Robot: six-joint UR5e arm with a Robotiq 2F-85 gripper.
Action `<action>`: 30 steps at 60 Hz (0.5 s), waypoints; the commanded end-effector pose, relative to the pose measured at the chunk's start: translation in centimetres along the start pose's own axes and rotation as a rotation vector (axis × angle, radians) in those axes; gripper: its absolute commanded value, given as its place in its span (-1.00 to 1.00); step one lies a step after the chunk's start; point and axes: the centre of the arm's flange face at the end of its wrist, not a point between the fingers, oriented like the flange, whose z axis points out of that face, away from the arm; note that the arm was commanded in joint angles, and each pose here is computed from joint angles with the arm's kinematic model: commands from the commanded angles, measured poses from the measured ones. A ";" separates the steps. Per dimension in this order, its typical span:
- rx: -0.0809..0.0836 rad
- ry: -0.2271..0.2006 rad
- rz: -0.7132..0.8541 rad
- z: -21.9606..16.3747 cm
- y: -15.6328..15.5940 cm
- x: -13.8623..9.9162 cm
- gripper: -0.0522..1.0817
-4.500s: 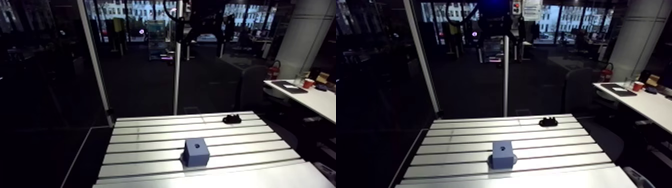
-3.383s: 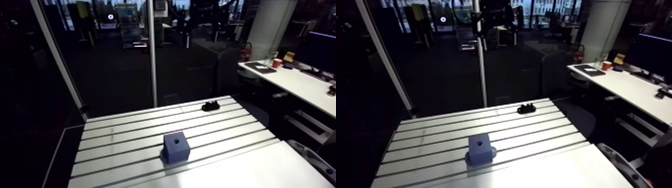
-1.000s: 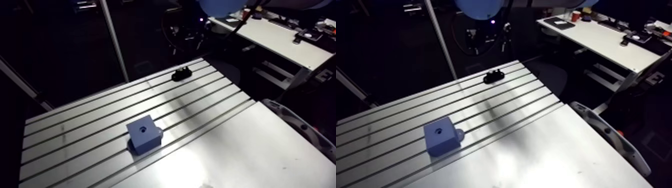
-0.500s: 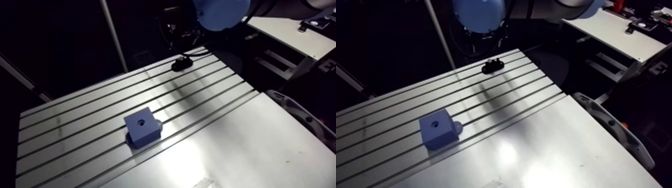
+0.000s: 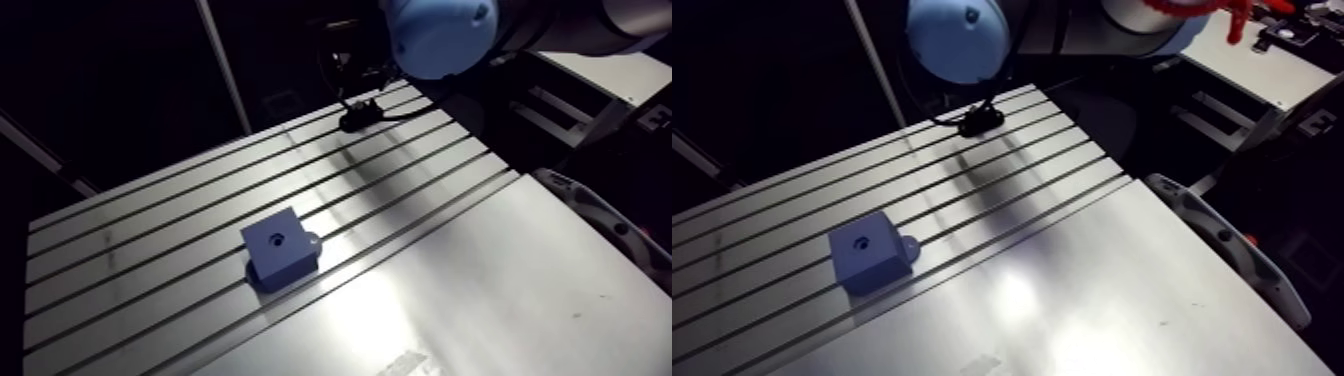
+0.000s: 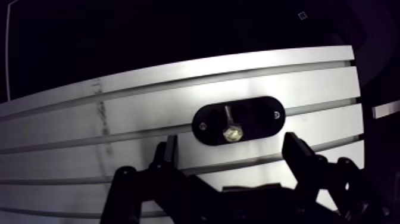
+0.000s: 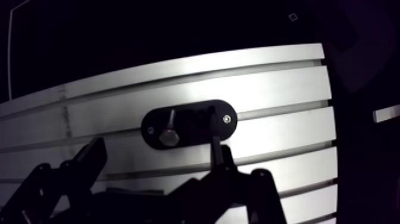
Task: Pick up the M10 bolt and insert it into the hex recess until seated.
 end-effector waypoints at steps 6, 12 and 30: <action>0.036 0.024 0.018 0.5 -0.2 -0.6 -0.69; 0.038 0.029 0.019 0.8 -0.2 -0.9 -0.63; 0.035 0.042 0.020 1.0 -0.2 -1.5 -0.56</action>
